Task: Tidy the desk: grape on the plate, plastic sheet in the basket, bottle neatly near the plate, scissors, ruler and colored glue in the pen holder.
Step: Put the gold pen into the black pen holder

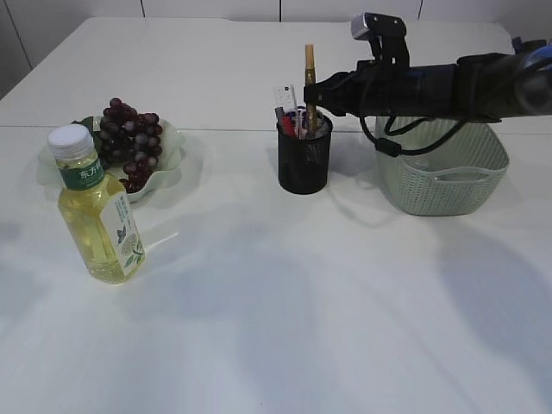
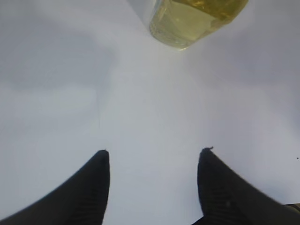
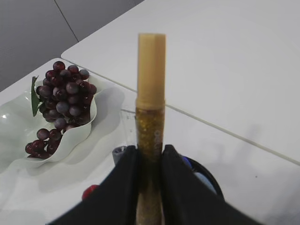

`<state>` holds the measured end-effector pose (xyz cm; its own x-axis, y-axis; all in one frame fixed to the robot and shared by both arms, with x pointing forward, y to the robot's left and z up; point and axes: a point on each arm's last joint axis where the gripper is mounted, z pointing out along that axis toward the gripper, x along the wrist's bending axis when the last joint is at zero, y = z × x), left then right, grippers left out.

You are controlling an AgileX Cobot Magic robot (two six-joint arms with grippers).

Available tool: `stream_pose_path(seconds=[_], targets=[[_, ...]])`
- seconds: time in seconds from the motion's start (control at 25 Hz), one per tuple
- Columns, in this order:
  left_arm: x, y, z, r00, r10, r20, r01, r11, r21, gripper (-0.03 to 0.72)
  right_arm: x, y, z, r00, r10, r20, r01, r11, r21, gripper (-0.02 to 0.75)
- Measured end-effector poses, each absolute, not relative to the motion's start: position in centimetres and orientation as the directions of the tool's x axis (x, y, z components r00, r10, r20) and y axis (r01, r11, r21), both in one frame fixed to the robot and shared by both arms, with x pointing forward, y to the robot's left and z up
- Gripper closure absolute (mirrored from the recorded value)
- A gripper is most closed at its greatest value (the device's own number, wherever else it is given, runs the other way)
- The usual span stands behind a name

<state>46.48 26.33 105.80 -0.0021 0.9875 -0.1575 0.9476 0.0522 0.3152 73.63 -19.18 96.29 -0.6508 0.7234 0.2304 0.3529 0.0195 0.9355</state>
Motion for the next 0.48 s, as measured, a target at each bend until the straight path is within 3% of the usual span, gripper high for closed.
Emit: stream_pose_path(seconds=[0.28, 0.48], targets=[[46.48, 26.33, 105.80, -0.002, 0.988, -0.157, 0.948, 0.052, 0.315, 0.253, 73.51, -18.91, 95.74, -0.674, 0.695, 0.249, 0.359, 0.014, 0.933, 0.352], [46.48, 26.32, 105.80, -0.003, 0.987, -0.159, 0.948, 0.053, 0.315, 0.253, 73.43, -18.84, 96.04, -0.670, 0.687, 0.280, 0.375, -0.012, 0.927, 0.316]])
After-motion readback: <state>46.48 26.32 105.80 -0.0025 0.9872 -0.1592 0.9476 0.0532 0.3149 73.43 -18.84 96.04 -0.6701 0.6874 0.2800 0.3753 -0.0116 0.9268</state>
